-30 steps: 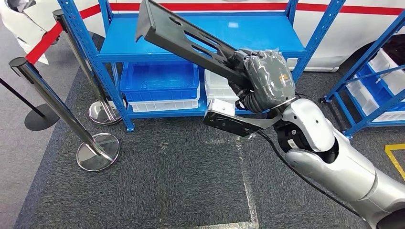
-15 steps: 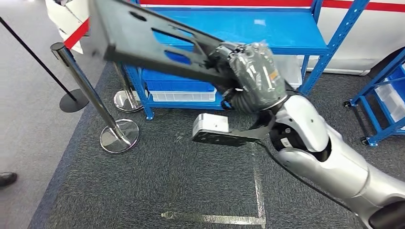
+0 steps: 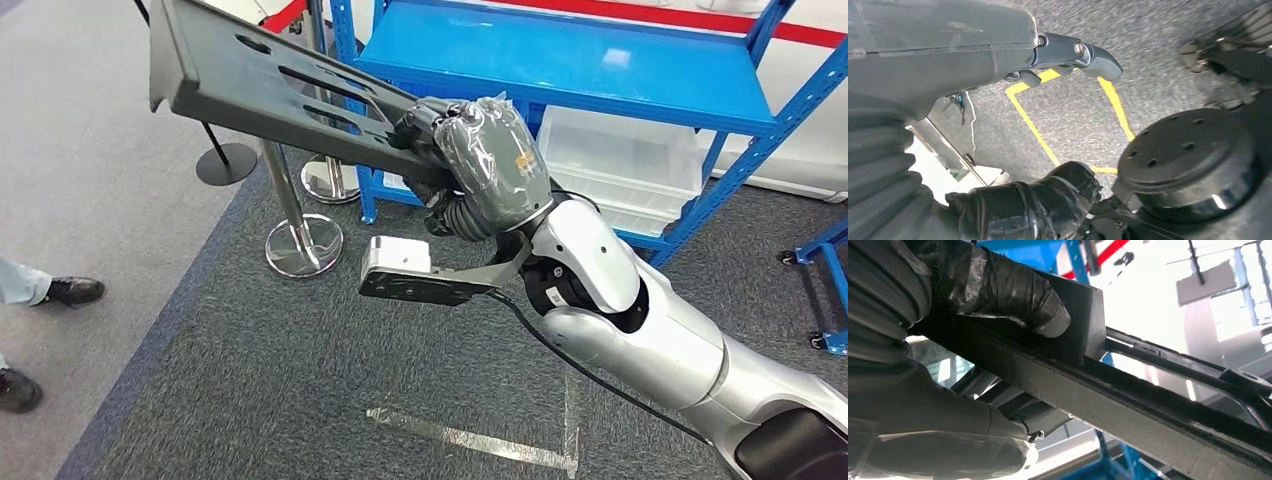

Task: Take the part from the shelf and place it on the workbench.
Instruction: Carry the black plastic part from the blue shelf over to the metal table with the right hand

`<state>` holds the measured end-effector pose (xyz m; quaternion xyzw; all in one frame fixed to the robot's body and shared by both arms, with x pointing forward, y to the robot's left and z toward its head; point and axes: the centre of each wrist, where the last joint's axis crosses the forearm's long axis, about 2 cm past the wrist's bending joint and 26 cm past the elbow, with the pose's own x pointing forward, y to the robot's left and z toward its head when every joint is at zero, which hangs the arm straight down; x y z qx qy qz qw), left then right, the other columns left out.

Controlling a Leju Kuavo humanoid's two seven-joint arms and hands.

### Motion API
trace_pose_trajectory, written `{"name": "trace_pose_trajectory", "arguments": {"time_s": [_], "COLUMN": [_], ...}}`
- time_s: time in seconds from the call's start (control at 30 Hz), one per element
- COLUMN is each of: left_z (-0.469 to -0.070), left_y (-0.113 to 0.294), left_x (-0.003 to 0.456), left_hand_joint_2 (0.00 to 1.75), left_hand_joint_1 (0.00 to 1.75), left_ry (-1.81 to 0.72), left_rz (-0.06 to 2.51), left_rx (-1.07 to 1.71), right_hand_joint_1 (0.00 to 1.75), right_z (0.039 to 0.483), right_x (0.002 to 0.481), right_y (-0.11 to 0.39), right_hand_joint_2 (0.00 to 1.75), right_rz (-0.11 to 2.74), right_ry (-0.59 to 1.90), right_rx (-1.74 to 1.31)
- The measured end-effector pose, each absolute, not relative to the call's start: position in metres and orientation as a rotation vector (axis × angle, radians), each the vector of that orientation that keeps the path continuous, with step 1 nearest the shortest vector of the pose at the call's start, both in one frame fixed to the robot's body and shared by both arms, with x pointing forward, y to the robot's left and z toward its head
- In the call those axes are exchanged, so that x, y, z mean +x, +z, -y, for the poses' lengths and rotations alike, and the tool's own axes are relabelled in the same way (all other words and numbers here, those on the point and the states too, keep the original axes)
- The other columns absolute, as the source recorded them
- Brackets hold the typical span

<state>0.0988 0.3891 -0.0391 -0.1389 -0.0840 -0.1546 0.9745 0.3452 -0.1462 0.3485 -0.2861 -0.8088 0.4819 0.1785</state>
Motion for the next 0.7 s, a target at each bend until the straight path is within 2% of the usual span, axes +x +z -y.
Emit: {"name": "trace_pose_trajectory", "arguments": {"time_s": [0.3, 0.47, 0.7], "left_z": [-0.379, -0.363, -0.345], "left_y": [-0.04, -0.042, -0.04], "left_x": [0.093, 0.085, 0.088], "left_hand_joint_2": [1.75, 1.75, 1.75], "left_hand_joint_1": [0.0, 0.0, 0.0], "left_ry": [-0.301, -0.129, -0.082], "left_rz": [0.128, 0.125, 0.145], "left_rx": [-0.231, -0.203, -0.239], "right_hand_joint_1": [1.75, 1.75, 1.75], "right_z": [0.144, 0.177, 0.212], "right_x": [0.344, 0.343, 0.337], "right_y": [0.339, 0.34, 0.351], "right_hand_joint_2": [1.75, 1.75, 1.75], "right_rz": [2.228, 2.079, 2.052], "right_ry": [1.371, 1.341, 1.31], "right_rx": [-0.84, -0.894, -0.967]}}
